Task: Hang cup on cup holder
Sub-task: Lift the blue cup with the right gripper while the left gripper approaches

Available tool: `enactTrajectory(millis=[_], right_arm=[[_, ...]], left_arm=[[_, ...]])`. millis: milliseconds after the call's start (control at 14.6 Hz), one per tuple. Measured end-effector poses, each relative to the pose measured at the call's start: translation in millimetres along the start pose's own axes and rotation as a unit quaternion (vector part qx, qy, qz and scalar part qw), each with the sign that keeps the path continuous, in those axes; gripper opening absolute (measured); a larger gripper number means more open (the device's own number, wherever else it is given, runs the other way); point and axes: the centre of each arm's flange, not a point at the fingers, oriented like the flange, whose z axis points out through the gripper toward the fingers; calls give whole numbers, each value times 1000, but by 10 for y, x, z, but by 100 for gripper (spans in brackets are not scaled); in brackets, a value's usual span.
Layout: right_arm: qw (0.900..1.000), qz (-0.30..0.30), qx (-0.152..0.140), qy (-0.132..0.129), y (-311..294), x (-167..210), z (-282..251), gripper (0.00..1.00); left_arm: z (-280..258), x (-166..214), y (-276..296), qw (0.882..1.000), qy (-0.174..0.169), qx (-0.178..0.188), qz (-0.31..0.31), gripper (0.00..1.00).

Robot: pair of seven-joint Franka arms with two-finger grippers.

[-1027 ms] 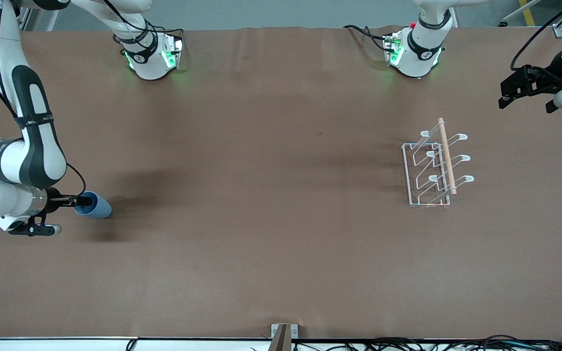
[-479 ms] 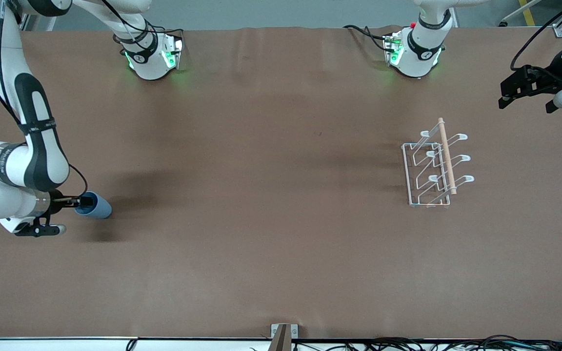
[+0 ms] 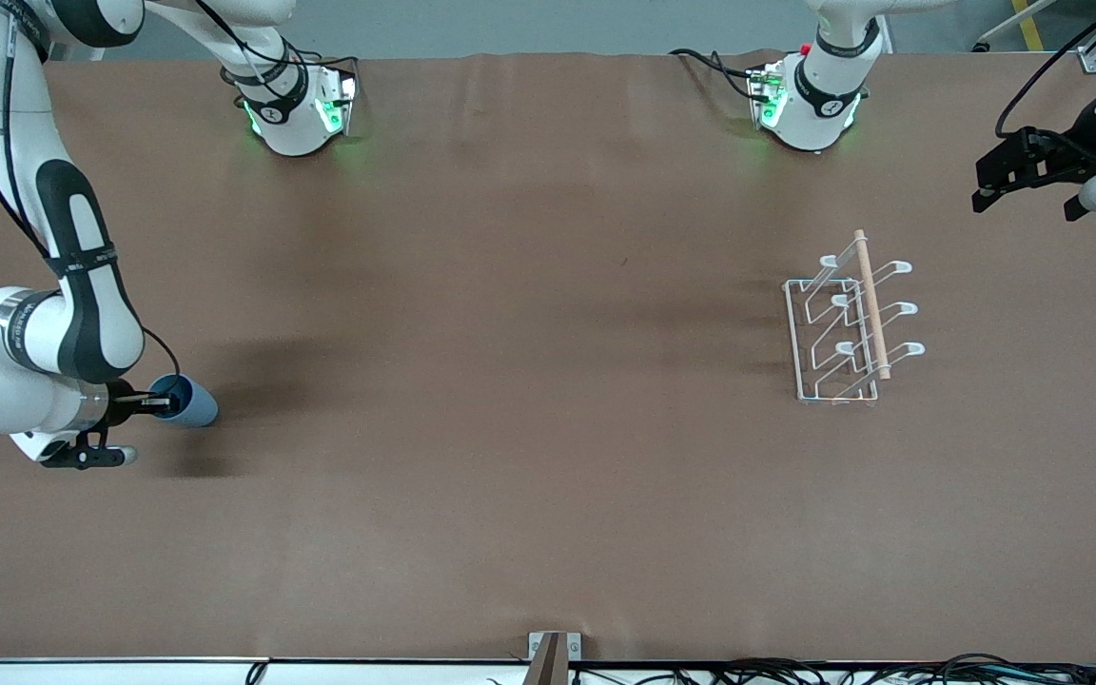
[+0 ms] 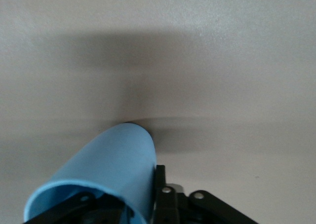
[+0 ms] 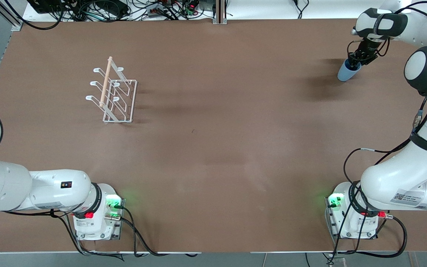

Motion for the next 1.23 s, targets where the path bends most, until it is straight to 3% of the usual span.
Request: enactTrajectory(millis=[68, 274, 616, 753, 959, 1233], right_arm=[[1000, 1, 3, 1, -7, 3, -8, 4], [1000, -6, 8, -3, -103, -5, -138, 4], [999, -47, 16, 2, -716, -171, -956, 4], [996, -63, 57, -14, -1126, -309, -1176, 4], [986, -78, 144, -41, -1666, -500, -1360, 4], [955, -80, 275, -74, -2251, -651, -1321, 4]], left_arm=[[0, 0, 0, 1000, 0, 0, 0, 100], [0, 0, 2, 1000, 0, -1, 0, 100], [3, 3, 8, 1000, 0, -4, 0, 100], [8, 6, 12, 1000, 0, -6, 1, 100], [44, 35, 93, 1000, -3, -30, 6, 100], [91, 66, 517, 998, -7, -49, 44, 100]])
